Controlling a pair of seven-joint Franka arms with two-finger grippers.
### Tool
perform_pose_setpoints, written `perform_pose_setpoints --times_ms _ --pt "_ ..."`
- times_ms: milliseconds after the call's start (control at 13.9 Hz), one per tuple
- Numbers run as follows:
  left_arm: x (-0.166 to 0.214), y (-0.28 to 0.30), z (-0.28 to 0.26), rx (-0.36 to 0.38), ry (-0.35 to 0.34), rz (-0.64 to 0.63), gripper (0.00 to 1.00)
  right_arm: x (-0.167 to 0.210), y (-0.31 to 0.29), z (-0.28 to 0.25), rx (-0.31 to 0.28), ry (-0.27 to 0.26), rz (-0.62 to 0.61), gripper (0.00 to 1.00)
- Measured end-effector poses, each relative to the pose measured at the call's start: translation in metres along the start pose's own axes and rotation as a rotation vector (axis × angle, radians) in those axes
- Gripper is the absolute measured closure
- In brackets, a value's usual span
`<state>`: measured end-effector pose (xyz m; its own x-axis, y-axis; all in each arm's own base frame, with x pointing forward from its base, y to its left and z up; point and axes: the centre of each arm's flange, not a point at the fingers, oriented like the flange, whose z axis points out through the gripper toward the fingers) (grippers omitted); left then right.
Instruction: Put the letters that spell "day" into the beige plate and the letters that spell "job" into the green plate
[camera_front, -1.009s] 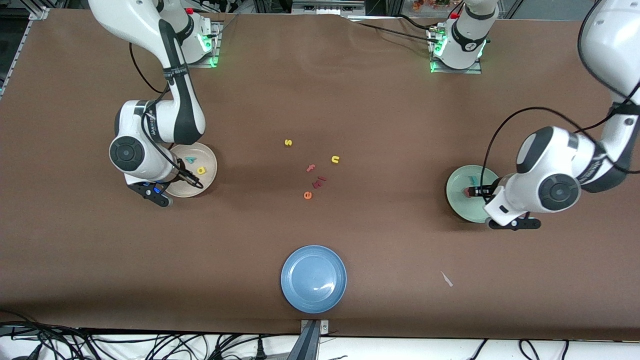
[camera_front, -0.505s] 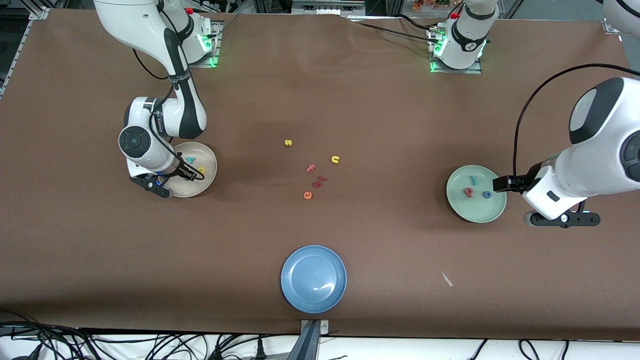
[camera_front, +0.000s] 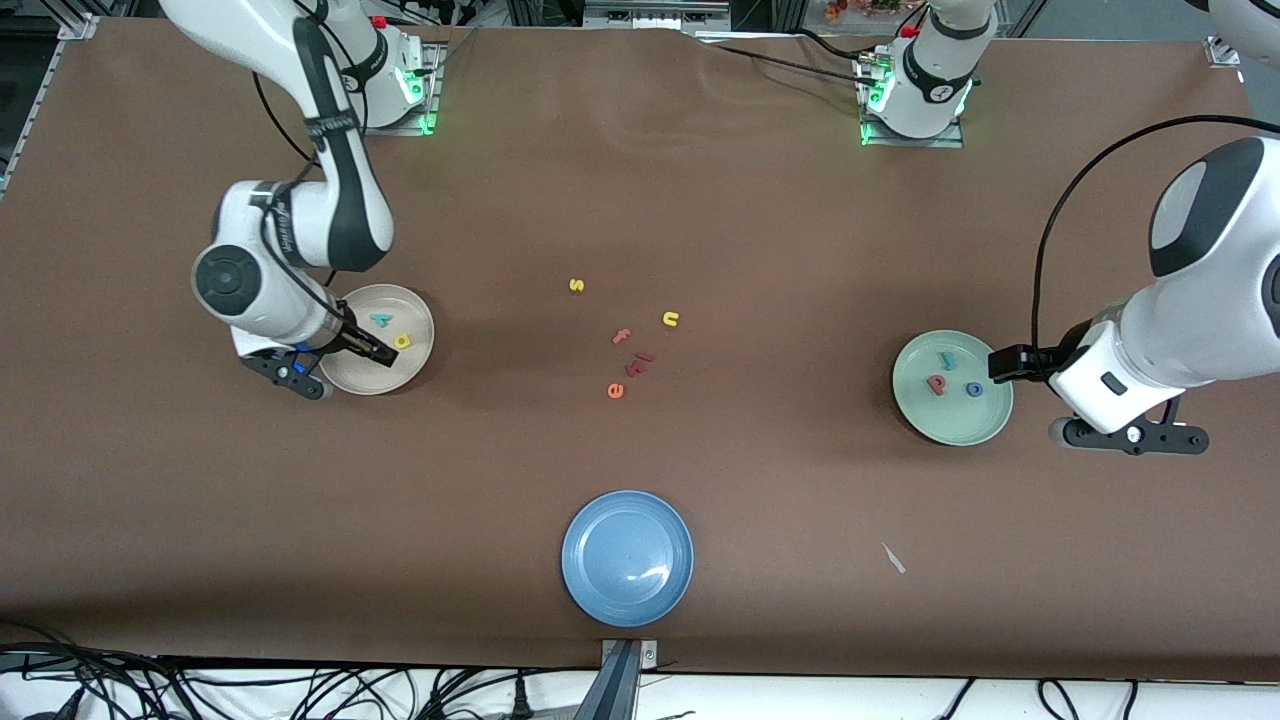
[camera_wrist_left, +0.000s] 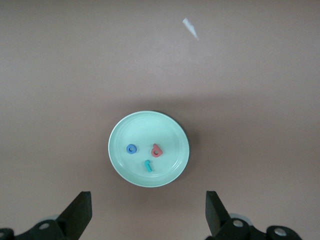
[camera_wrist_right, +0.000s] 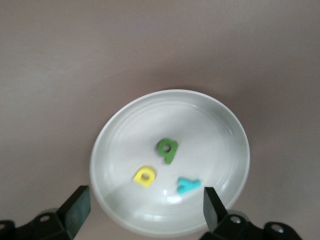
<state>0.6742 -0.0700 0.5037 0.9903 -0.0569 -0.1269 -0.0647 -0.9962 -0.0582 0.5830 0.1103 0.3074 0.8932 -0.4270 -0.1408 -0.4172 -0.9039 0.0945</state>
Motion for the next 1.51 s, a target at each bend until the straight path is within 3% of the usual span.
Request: perform_pose_setpoints --times_ms 288,505,649,1081,1297,1514 --pt "0.001 0.002 -0.009 -0.004 0.019 0.0 0.0 0.0 -0.018 -0.106 0.018 -0.041 -0.134 0.0" --pt "0.001 0.001 -0.009 -0.004 0.018 0.0 0.0 0.012 0.001 -0.169 0.033 0.001 -0.299 0.0" --pt "0.001 0.004 -0.009 -0.003 0.019 0.01 0.0 0.016 0.02 -0.195 0.026 -0.003 -0.339 0.0" --pt "0.007 0.03 -0.004 0.044 0.014 0.058 0.0 0.0 0.013 -0.215 0.002 0.002 -0.378 0.0" --pt "0.008 0.022 0.001 0.019 -0.017 0.038 0.0 0.006 0.014 -0.212 0.016 -0.005 -0.392 0.0" --pt "0.0 0.014 -0.017 -0.004 0.023 0.046 0.0 0.018 0.027 -0.21 0.036 -0.013 -0.425 0.0"
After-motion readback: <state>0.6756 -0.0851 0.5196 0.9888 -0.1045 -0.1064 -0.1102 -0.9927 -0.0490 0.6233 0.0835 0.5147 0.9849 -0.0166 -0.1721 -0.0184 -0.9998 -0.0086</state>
